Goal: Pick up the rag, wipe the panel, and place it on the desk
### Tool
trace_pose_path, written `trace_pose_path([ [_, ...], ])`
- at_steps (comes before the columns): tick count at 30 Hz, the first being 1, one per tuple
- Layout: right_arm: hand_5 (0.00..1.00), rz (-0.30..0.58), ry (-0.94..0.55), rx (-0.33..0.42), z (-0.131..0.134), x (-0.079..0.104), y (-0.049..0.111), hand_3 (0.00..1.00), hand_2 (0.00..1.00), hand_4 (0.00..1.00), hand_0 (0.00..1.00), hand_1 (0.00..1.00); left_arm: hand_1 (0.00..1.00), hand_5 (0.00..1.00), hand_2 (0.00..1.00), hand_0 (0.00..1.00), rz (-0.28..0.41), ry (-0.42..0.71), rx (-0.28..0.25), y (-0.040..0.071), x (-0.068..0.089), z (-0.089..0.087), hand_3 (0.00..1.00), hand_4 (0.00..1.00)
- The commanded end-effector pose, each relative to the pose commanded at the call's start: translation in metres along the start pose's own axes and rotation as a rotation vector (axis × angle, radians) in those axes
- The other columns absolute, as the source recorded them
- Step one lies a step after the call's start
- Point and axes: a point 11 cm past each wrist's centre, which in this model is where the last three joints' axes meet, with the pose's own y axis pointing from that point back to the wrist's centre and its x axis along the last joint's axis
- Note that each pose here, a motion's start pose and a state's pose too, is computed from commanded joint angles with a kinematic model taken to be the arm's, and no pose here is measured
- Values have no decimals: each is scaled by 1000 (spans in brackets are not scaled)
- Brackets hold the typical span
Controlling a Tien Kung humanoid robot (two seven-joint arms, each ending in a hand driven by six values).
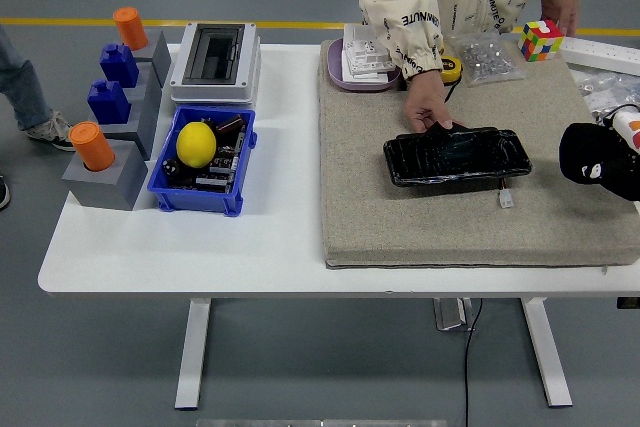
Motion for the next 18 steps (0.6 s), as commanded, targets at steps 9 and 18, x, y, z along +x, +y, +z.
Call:
trace_pose_path([
  [9, 219, -1, -3, 36, -21, 0, -7, 498, 496, 756, 318, 456, 698, 479, 747, 649, 0, -1, -5, 0, 0, 0, 566, 602],
  [18, 220, -18, -3, 73, -41, -7, -11, 497, 497, 757, 315, 456, 698, 479, 747, 649, 3, 0, -5, 0, 2, 0, 566, 601],
])
